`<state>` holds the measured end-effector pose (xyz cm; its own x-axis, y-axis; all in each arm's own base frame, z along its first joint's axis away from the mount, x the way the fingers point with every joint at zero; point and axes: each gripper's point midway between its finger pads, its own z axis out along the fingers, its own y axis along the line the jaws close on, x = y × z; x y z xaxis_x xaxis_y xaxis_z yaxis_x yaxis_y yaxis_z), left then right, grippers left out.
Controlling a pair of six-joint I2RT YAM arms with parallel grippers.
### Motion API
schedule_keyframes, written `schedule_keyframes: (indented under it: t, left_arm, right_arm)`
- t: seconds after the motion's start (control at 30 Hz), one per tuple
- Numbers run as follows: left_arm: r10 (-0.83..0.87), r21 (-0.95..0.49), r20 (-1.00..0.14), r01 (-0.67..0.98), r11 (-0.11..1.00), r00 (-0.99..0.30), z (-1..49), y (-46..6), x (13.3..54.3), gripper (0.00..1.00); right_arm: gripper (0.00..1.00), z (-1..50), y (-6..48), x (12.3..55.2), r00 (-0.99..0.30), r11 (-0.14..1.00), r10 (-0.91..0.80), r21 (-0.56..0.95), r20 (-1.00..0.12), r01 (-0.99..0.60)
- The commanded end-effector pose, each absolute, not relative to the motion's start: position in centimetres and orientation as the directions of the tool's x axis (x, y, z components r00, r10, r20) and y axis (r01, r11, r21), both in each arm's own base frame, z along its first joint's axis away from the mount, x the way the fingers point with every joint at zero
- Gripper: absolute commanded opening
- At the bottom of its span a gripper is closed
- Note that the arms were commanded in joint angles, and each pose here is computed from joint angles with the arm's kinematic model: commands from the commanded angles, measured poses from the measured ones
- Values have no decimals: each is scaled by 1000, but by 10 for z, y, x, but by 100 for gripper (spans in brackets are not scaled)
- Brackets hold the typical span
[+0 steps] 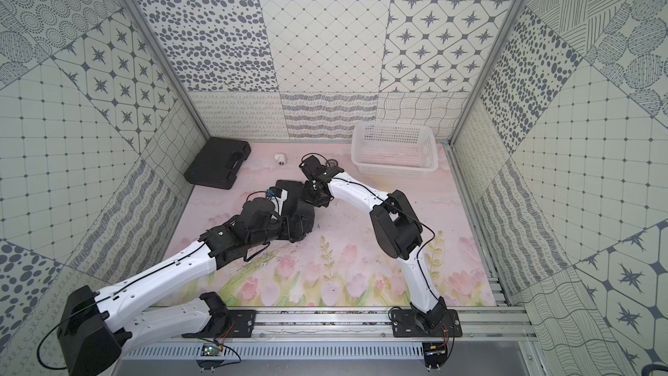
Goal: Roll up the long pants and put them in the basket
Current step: Roll the long pant at the center of the board.
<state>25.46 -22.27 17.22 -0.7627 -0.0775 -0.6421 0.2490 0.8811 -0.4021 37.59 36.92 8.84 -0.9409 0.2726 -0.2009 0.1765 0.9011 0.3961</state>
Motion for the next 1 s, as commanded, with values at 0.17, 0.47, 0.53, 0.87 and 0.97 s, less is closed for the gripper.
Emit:
schedule_keyframes:
  t: [0.17, 0.47, 0.53, 0.87, 0.97]
  left_arm:
    - [451, 458, -539, 202, 866, -711, 121, -170, 253, 99]
    - [559, 518, -493, 291, 804, -667, 104, -179, 293, 99]
    - [549, 465, -486, 331, 821, -680, 89, -182, 297, 99]
    - [439, 199, -477, 393, 898, -762, 63, -197, 302, 28]
    - [257, -15, -510, 308, 951, -821, 67, -197, 298, 0]
  right_arm:
    - [4, 80, 369, 353, -939, 919, 319, 283, -130, 274]
    - [6, 84, 383, 330, -959, 903, 278, 355, -50, 243]
    - [6, 85, 390, 327, -964, 890, 266, 389, -24, 236]
    - [32, 109, 429, 329, -990, 792, 137, 599, 13, 117]
    - [51, 124, 421, 343, -993, 764, 107, 642, -42, 55]
